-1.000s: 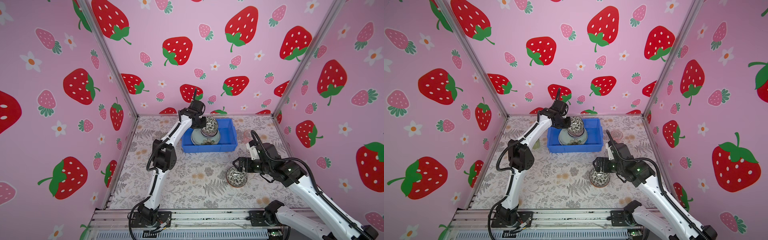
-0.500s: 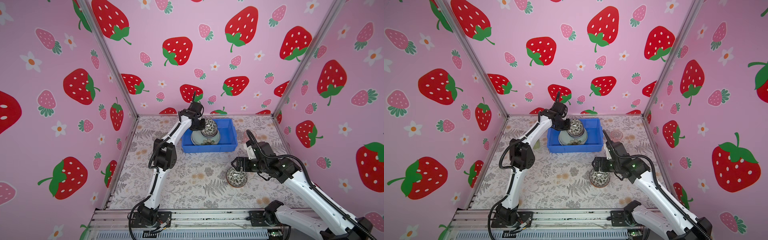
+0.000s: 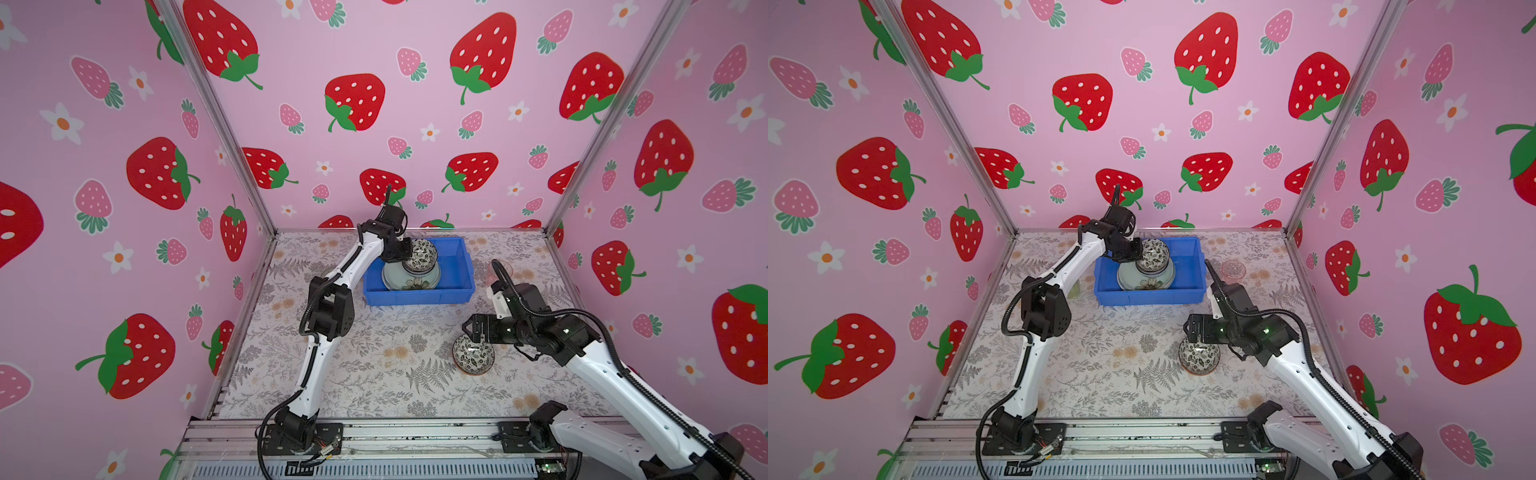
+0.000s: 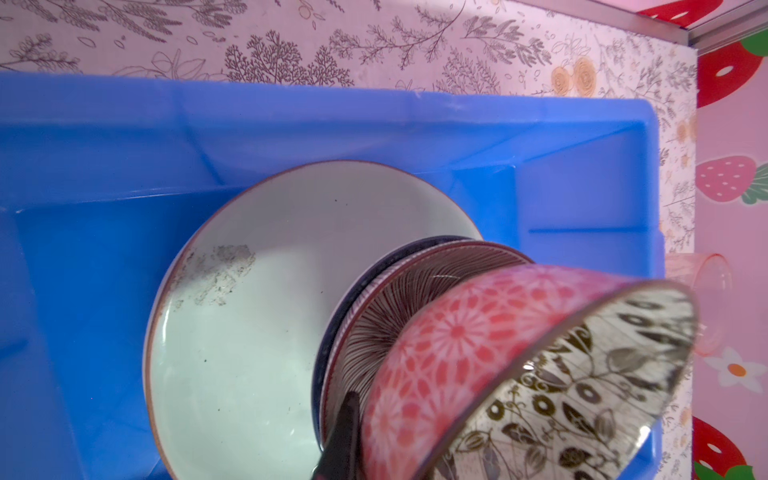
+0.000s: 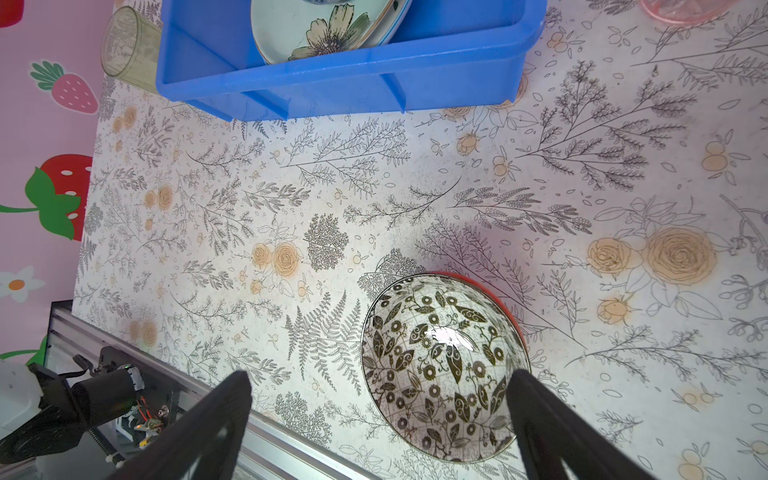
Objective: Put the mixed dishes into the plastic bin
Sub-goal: 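Lower the leaf bowl onto the striped bowl with left gripper while right moves over, then open the left gripper to release the bowl in the bin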
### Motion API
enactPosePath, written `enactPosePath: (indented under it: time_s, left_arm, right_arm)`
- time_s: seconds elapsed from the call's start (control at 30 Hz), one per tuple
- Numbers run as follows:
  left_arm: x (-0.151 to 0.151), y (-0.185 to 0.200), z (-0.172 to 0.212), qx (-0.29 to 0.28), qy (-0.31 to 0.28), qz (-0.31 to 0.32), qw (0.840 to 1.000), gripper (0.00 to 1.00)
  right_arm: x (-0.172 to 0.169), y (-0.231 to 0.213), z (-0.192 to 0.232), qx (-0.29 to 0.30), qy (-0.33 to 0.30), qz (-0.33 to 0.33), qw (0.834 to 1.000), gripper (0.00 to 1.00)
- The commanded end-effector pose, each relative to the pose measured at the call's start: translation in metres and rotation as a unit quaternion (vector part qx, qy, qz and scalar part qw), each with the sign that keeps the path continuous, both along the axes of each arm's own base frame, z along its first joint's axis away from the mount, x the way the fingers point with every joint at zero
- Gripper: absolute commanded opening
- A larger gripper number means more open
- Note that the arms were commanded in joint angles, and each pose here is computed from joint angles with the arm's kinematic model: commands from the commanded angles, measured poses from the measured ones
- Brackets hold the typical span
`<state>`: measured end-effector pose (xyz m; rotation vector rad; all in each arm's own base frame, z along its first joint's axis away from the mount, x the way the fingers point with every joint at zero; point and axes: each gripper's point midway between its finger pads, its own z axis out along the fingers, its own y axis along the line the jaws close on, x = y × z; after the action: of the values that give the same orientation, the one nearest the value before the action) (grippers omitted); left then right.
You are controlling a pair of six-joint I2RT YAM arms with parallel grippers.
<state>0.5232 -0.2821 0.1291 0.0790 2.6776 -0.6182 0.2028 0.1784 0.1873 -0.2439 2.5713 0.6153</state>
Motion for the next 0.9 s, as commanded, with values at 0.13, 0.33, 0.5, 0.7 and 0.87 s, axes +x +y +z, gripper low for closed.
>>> enactPosePath:
  time_s: [0.13, 0.33, 0.5, 0.7, 0.87]
  left_arm:
    - [0.007, -0.011, 0.015, -0.033, -0.014, -0.006, 0.999, 0.27]
    - [0.005, -0.012, 0.013, -0.035, -0.010, -0.008, 0.999, 0.39]
    - [0.004, -0.011, 0.014, -0.033, -0.011, -0.009, 0.999, 0.63]
    - [0.003, -0.008, 0.024, -0.034, -0.018, -0.009, 0.999, 0.79]
    - [0.001, -0.007, 0.034, -0.036, -0.026, -0.012, 0.999, 0.81]
  right_arm:
    - [0.001, -0.003, -0.006, -0.013, -0.002, 0.002, 1.000, 0.99]
    - [0.001, -0.004, -0.006, -0.015, -0.003, 0.000, 1.000, 0.99]
    - [0.002, -0.004, -0.005, -0.015, -0.004, 0.000, 1.000, 0.99]
    - [0.003, -0.003, -0.005, -0.017, -0.003, 0.000, 1.000, 0.99]
    - [0.004, -0.003, -0.005, -0.016, -0.003, -0.001, 1.000, 0.99]
